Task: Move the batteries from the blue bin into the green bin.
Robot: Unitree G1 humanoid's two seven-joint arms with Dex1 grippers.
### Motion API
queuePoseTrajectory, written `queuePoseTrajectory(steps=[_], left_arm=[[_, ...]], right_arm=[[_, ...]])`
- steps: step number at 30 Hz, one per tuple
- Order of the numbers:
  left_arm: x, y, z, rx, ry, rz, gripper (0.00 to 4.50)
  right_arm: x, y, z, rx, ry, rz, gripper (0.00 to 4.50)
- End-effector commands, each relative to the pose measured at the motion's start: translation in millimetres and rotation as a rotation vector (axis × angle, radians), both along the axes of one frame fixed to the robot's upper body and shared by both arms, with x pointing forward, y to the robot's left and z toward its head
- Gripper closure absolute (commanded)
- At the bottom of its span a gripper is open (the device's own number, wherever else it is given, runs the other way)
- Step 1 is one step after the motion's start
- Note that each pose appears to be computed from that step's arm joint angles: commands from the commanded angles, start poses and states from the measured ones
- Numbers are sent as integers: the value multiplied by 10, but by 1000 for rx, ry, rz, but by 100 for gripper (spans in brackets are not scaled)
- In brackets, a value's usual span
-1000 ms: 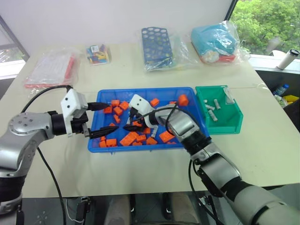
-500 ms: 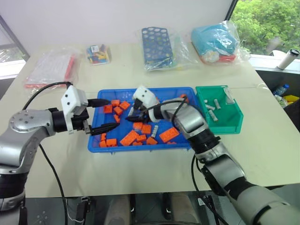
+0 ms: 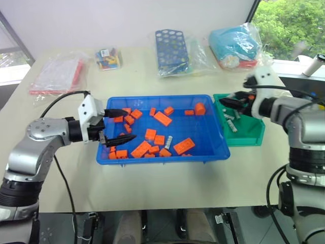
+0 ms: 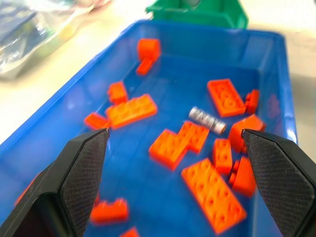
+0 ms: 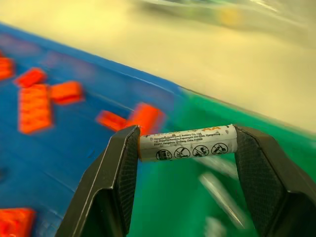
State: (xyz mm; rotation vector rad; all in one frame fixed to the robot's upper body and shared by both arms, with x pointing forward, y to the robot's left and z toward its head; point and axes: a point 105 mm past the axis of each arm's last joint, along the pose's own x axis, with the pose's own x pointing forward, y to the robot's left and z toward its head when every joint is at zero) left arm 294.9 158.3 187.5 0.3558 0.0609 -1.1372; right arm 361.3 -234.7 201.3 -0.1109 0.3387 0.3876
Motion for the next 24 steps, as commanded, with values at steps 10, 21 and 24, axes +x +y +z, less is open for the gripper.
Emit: queuePoseTrajectory(steps=[10,21,24], left_arm=[[101,-62,148,-1,-62,-40,0],[42,-17,158,5,-65,-13,0],[28,1,167,5,-69,1,0]], right_arm=[[-47,242,170,-89,-105,96,7],[-324,1509,-174,-121,-43,650,7],[-316,1599,-307,-149,-10,707,7]])
